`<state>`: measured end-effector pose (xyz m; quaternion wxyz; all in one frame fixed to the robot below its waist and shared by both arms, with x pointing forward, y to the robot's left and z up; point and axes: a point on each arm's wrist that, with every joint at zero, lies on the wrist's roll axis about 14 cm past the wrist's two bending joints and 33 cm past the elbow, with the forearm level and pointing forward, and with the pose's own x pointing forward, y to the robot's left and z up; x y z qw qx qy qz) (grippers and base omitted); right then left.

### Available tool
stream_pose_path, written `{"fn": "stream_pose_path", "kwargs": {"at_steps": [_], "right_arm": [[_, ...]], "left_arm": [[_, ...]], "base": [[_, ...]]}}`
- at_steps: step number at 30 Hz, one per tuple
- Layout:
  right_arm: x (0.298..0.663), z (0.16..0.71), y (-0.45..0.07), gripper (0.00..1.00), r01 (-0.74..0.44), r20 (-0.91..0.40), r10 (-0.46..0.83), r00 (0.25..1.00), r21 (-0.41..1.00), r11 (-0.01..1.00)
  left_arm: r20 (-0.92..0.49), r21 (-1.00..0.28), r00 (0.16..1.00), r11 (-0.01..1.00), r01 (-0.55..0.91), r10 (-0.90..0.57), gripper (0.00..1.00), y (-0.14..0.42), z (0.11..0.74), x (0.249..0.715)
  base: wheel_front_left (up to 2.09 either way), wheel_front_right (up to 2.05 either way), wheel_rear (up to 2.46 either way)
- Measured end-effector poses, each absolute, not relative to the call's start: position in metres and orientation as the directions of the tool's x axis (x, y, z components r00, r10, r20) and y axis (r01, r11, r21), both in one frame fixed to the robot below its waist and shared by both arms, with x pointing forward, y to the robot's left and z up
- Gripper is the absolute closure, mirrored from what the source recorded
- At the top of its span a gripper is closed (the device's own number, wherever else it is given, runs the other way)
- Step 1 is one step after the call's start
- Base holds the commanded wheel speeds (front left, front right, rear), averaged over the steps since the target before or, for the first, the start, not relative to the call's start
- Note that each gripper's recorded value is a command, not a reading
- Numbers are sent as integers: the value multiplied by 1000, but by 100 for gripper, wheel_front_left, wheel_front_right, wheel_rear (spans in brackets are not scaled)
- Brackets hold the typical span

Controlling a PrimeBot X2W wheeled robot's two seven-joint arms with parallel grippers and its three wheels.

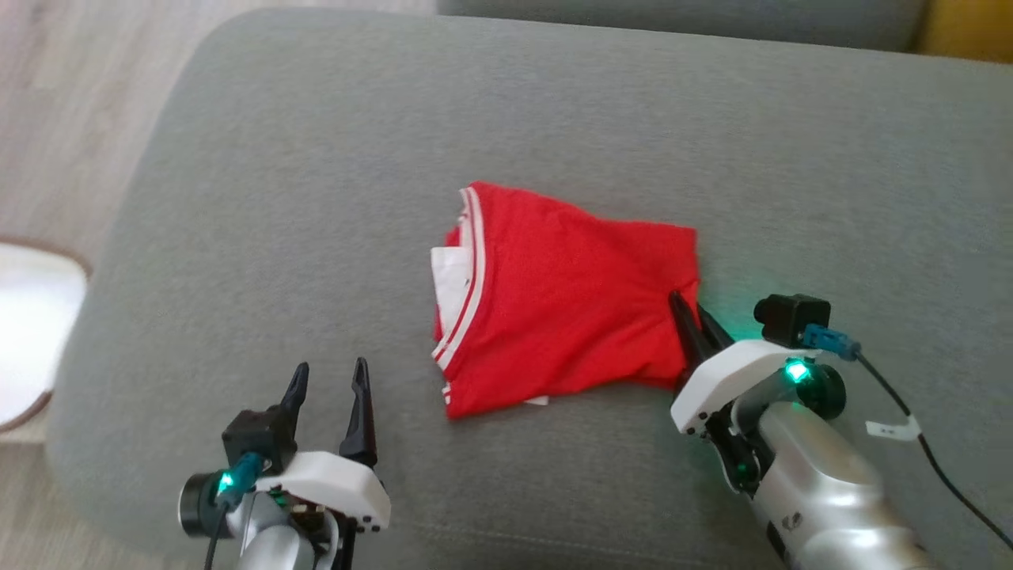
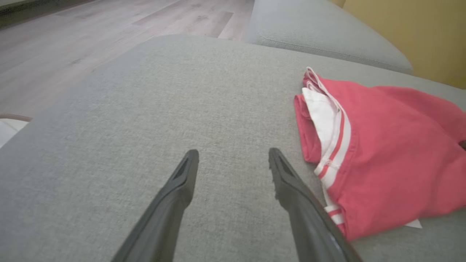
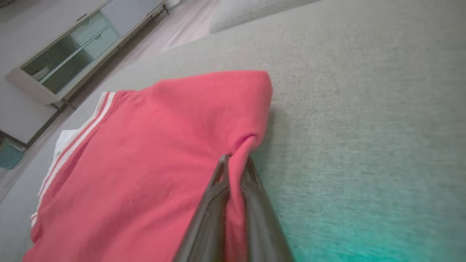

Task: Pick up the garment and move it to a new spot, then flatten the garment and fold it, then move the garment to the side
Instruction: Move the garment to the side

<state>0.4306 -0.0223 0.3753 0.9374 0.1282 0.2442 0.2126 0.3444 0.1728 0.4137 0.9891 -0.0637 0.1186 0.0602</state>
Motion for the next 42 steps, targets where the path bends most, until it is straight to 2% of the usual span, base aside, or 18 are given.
{"fn": "stream_pose_path", "kwargs": {"at_steps": [5,13,19,25,29,32,38,42], "right_arm": [[426,380,-56,100,-254,-389,384,838,344,904],[408,391,-138,100,-54,-371,185,910,336,940],[384,404,-203,100,114,-340,5,940,328,938],[353,419,-278,100,286,-312,-198,929,267,920],[349,429,-311,100,333,-293,-268,918,196,922],[364,448,-324,100,322,-251,-283,926,133,937],[405,505,-361,100,312,-118,-314,942,-40,949],[411,518,-400,100,383,-93,-396,913,-129,915]], "left_arm": [[-231,-128,973,991,-37,7,0,144,415,361],[-186,-150,958,970,194,-220,0,68,423,404],[-188,-169,895,911,377,-405,0,-1,417,415],[-196,-198,800,822,534,-568,0,-66,408,410],[-188,-214,768,789,576,-612,0,-86,408,410],[-202,-224,764,788,573,-613,0,-88,401,411],[-224,-191,793,823,535,-567,0,-68,391,419],[-241,-178,817,851,494,-524,0,-47,383,424]], "base": [[0,0,0],[0,0,0],[0,0,0],[0,0,0],[0,0,0],[0,0,0],[0,0,0],[0,0,0]]}}
